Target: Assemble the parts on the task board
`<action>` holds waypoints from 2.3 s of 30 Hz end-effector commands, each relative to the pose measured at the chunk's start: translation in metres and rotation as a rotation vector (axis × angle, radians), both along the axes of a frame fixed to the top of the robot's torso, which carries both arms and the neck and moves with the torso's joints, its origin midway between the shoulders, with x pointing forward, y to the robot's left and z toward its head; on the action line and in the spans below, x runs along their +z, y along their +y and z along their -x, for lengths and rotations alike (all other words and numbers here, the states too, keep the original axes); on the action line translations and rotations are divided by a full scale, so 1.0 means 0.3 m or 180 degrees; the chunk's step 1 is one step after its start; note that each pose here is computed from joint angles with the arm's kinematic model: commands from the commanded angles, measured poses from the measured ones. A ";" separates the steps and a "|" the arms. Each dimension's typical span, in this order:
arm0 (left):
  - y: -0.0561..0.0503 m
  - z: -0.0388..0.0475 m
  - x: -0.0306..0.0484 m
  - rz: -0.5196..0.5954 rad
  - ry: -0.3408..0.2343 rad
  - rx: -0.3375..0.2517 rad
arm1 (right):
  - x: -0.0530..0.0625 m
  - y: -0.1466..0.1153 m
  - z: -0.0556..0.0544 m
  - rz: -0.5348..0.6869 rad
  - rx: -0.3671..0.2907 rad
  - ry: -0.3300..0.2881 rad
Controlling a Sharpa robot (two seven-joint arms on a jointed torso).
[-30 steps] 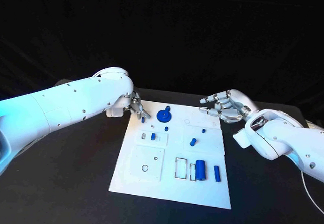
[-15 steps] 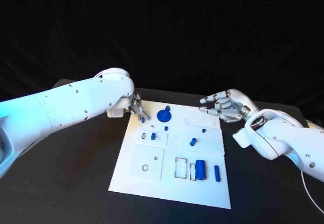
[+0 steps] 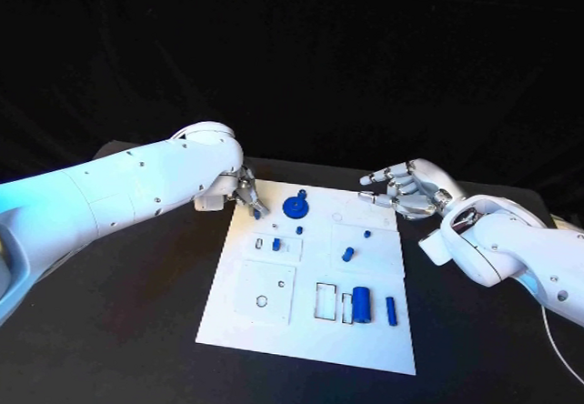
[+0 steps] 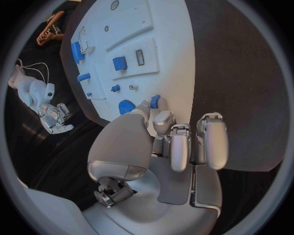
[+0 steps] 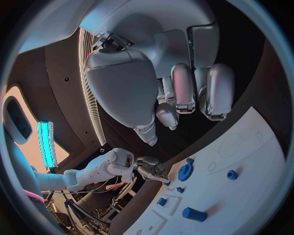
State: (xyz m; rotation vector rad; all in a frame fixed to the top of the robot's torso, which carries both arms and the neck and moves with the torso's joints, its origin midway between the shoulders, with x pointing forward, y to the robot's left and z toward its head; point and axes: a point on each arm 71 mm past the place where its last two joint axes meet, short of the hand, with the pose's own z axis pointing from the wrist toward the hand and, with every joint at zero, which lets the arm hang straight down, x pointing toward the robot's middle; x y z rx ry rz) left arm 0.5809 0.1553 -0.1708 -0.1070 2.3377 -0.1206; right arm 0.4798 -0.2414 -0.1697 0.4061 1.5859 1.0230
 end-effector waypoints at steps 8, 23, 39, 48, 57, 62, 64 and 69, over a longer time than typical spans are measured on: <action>-0.009 -0.002 -0.004 0.0088 -0.0006 -0.0017 | -0.002 0.007 0.002 0.0013 0.0063 0.0018; 0.017 0.062 0.023 0.0611 -0.0150 -0.0038 | -0.004 0.001 0.002 0.0025 0.0057 0.0037; 0.036 0.202 0.002 0.0622 -0.0552 -0.0225 | -0.006 -0.006 0.005 0.0035 0.0052 0.0050; 0.011 0.240 -0.054 0.0488 -0.0590 -0.0442 | -0.009 -0.003 0.006 0.0033 0.0059 0.0055; 0.006 0.254 -0.076 0.0330 -0.0452 -0.0533 | -0.013 -0.003 0.008 0.0034 0.0066 0.0066; 0.002 0.258 -0.087 0.0192 -0.0377 -0.0576 | -0.013 -0.003 0.009 0.0033 0.0071 0.0067; 0.001 0.259 -0.089 0.0169 -0.0356 -0.0588 | -0.013 -0.002 0.009 0.0033 0.0073 0.0067; -0.001 0.260 -0.095 0.0129 -0.0310 -0.0617 | -0.013 -0.002 0.009 0.0032 0.0075 0.0068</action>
